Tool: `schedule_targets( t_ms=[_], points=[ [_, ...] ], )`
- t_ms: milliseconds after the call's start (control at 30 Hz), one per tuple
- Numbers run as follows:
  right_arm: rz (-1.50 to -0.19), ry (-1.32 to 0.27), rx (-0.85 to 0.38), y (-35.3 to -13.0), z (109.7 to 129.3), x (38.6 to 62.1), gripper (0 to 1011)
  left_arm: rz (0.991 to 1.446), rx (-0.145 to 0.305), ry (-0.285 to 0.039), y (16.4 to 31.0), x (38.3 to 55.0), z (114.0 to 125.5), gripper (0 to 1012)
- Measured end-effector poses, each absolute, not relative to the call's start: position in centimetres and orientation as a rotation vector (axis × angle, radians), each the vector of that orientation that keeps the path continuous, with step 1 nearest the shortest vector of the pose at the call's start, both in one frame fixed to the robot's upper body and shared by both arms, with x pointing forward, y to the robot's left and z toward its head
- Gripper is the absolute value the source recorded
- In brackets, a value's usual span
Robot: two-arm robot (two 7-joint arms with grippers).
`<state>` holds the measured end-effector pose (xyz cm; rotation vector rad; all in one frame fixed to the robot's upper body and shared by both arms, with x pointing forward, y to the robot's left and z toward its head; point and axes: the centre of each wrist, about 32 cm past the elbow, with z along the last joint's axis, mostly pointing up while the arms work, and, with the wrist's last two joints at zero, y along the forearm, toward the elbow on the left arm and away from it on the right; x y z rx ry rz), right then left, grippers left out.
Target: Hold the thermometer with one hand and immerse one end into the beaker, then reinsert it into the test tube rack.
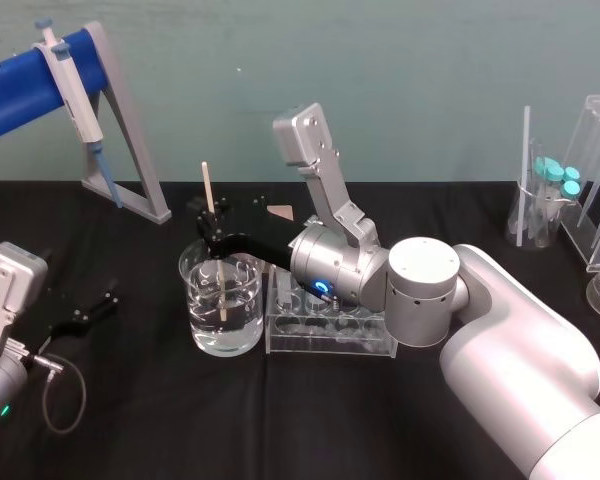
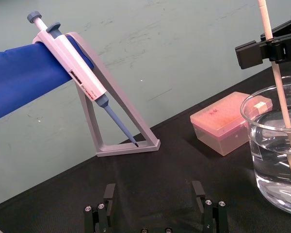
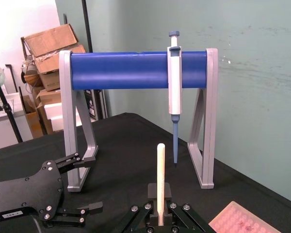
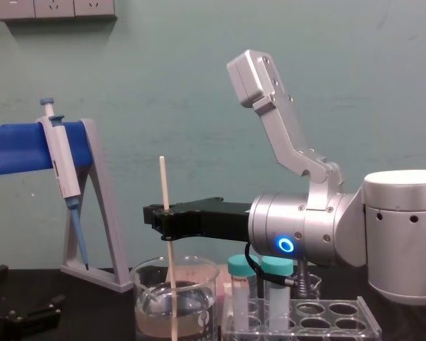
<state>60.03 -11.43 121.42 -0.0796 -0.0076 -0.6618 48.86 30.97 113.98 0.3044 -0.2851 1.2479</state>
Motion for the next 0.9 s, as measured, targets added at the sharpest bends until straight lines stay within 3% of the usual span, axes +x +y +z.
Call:
schedule_targets(
  t_ms=[333,900],
  points=[
    [-0.660,-0.025,-0.054,-11.8,122.8,59.7,46,1.248,0.304,-0.285,31.0,48.9,114.0,1004],
    [-0.711,-0.091,0.063,-14.6,130.2,57.9,45,1.248,0.304,-0.285,31.0,48.9,114.0,1004]
  ],
)
